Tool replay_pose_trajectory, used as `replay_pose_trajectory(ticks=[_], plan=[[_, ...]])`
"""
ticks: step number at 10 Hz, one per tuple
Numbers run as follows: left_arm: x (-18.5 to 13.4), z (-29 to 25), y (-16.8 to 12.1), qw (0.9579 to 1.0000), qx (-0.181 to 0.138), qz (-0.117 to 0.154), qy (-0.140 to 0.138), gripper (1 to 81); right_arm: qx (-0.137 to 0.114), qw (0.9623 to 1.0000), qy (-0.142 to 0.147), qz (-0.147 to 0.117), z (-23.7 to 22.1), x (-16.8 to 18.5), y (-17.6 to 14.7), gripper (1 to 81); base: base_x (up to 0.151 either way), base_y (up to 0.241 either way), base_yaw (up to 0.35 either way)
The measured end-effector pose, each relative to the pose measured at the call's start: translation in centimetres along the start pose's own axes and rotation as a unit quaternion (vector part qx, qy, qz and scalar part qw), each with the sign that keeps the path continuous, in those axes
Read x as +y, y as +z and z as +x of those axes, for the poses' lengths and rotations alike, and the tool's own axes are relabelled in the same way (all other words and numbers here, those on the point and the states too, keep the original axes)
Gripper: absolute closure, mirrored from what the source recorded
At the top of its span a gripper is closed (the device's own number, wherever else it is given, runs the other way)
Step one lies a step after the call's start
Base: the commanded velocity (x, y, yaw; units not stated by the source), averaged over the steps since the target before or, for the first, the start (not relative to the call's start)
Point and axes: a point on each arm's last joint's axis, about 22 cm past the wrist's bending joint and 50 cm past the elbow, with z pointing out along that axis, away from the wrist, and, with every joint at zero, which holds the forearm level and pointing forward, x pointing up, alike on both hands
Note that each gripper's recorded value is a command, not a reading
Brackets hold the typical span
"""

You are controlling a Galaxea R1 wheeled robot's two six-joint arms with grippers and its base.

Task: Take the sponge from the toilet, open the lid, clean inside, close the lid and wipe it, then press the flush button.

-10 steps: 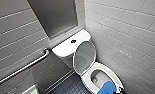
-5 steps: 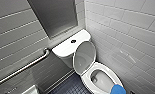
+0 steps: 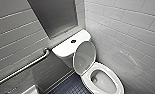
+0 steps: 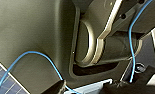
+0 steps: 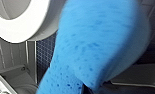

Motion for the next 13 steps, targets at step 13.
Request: replay_pose_trajectory(ticks=[13], plan=[[1.2, 24.4, -17.5, 0.9851, 0.123, -0.099, 0.068, 1.0, 0.031, 0.9963, -0.075, -0.028, -24.8, 18.6, -5.4, 81.1, 0.000, 0.000, 0.000]])
